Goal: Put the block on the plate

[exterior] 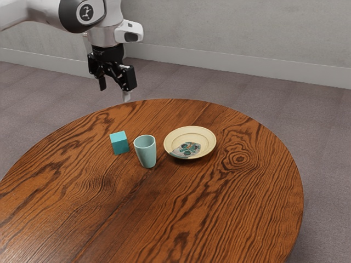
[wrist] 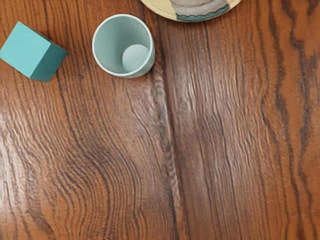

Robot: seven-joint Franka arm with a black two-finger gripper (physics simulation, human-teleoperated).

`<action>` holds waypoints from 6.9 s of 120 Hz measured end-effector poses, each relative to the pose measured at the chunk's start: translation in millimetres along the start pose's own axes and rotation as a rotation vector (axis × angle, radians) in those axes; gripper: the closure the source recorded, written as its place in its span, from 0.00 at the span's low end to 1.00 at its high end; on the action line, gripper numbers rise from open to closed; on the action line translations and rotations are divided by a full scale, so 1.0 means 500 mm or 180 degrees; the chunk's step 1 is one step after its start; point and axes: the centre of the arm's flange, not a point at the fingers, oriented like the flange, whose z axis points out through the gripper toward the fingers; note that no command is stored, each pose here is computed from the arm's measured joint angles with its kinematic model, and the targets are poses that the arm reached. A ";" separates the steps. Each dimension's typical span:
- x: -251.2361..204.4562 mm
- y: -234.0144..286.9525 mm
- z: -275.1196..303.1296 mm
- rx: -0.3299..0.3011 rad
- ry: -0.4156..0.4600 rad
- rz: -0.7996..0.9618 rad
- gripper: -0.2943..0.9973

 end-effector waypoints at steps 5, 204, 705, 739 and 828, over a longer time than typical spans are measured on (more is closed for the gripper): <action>0.000 0.001 0.000 0.0000 -0.0002 0.0003 0.23; 0.309 -0.457 0.577 -0.0409 -0.0175 -0.3224 0.23; 0.480 0.047 0.591 -0.0478 0.0033 -0.1905 0.50; 0.497 0.069 0.619 -0.0533 0.0140 -0.1822 0.50; 0.454 0.002 0.326 -0.0636 0.0488 -0.1870 0.24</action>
